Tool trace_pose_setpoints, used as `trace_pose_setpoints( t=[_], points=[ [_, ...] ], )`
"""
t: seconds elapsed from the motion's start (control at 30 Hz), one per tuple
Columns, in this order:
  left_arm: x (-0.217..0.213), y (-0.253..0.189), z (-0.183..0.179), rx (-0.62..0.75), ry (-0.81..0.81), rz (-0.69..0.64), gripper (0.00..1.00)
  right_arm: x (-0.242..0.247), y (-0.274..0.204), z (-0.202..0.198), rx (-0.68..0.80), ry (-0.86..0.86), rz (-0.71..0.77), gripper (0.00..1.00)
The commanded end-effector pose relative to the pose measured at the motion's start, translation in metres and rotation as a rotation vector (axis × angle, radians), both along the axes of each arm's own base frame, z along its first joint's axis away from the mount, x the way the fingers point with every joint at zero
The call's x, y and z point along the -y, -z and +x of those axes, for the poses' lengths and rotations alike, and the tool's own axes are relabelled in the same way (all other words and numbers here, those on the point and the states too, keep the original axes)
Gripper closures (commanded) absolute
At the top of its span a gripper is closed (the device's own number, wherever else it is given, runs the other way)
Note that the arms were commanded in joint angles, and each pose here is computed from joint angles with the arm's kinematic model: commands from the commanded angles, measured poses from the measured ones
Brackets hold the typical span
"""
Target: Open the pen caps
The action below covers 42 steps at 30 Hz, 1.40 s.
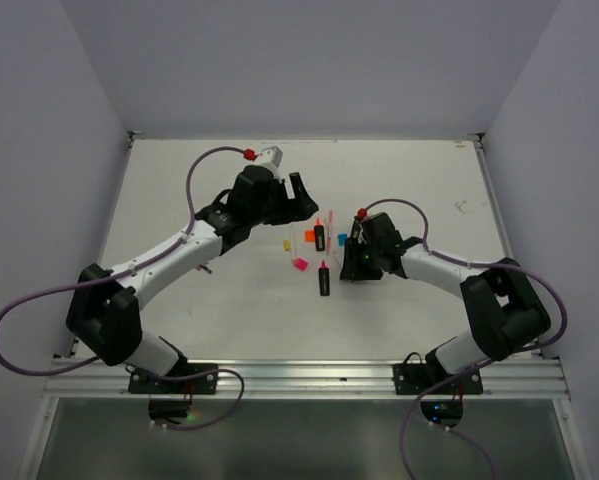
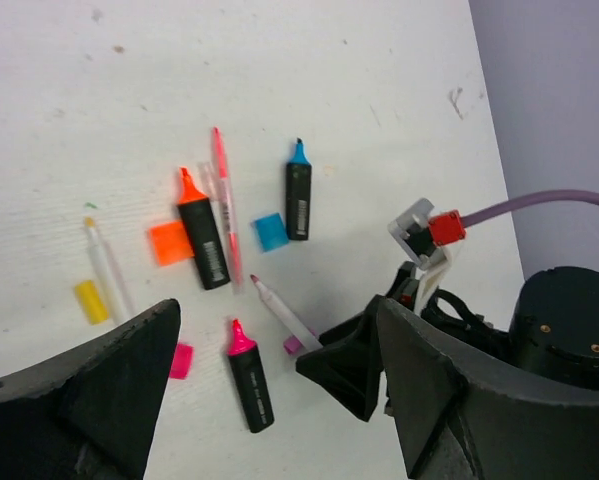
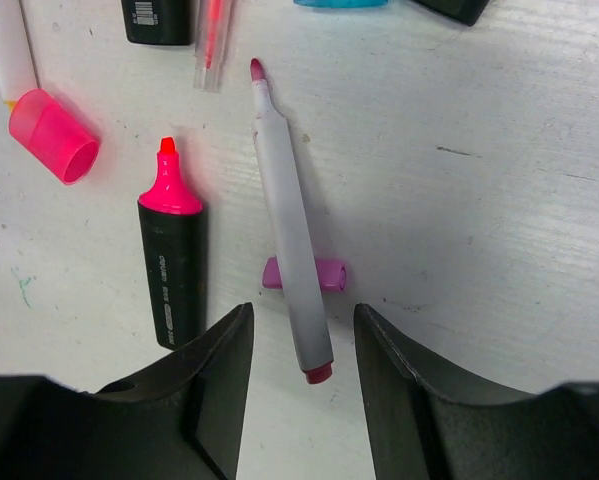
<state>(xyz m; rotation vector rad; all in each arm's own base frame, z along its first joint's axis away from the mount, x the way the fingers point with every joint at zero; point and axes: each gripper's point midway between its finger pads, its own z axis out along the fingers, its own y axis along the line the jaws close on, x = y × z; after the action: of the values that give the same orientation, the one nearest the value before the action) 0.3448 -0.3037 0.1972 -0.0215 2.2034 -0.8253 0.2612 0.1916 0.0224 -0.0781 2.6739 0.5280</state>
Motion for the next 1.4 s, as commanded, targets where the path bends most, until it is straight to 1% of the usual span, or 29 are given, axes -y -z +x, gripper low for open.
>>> trace_pose_setpoints(
  t=[0.0, 0.03, 0.1, 0.2, 0.4, 0.67, 0.87, 1.07, 1.17, 1.3, 1.37],
  points=[
    [-0.054, 0.011, 0.005, -0.001, -0.114, 0.087, 0.18, 0.008, -0.011, 0.002, 0.034, 0.014, -0.02, 0.51],
    [-0.066, 0.015, 0.0, -0.009, -0.131, 0.093, 0.18, 0.01, -0.011, 0.003, 0.037, 0.022, -0.029, 0.51],
    [-0.088, 0.018, 0.002, -0.013, -0.178, 0.098, 0.18, 0.012, -0.014, 0.004, 0.048, 0.025, -0.036, 0.51],
    [-0.115, 0.023, -0.001, -0.011, -0.231, 0.14, 0.18, 0.018, -0.014, 0.004, 0.052, 0.042, -0.05, 0.51],
    [-0.147, 0.028, -0.008, -0.013, -0.292, 0.193, 0.18, 0.028, -0.013, 0.006, 0.059, 0.055, -0.088, 0.52],
    [-0.171, 0.031, -0.01, -0.024, -0.341, 0.209, 0.18, 0.035, -0.011, 0.008, 0.055, 0.07, -0.104, 0.52],
    [-0.183, 0.035, -0.012, -0.031, -0.363, 0.228, 0.17, 0.037, -0.015, 0.013, 0.076, 0.072, -0.11, 0.52],
    [-0.196, 0.041, -0.012, -0.046, -0.397, 0.234, 0.17, 0.037, -0.015, 0.014, 0.066, 0.073, -0.099, 0.52],
    [-0.204, 0.044, -0.013, -0.056, -0.422, 0.244, 0.17, 0.032, -0.023, 0.014, 0.081, 0.056, -0.068, 0.52],
    [-0.22, 0.055, -0.013, -0.088, -0.481, 0.277, 0.17, 0.026, -0.053, 0.017, 0.165, 0.032, -0.011, 0.52],
    [-0.232, 0.06, -0.011, -0.105, -0.528, 0.301, 0.19, 0.026, -0.063, 0.018, 0.202, 0.023, -0.002, 0.51]
  ],
)
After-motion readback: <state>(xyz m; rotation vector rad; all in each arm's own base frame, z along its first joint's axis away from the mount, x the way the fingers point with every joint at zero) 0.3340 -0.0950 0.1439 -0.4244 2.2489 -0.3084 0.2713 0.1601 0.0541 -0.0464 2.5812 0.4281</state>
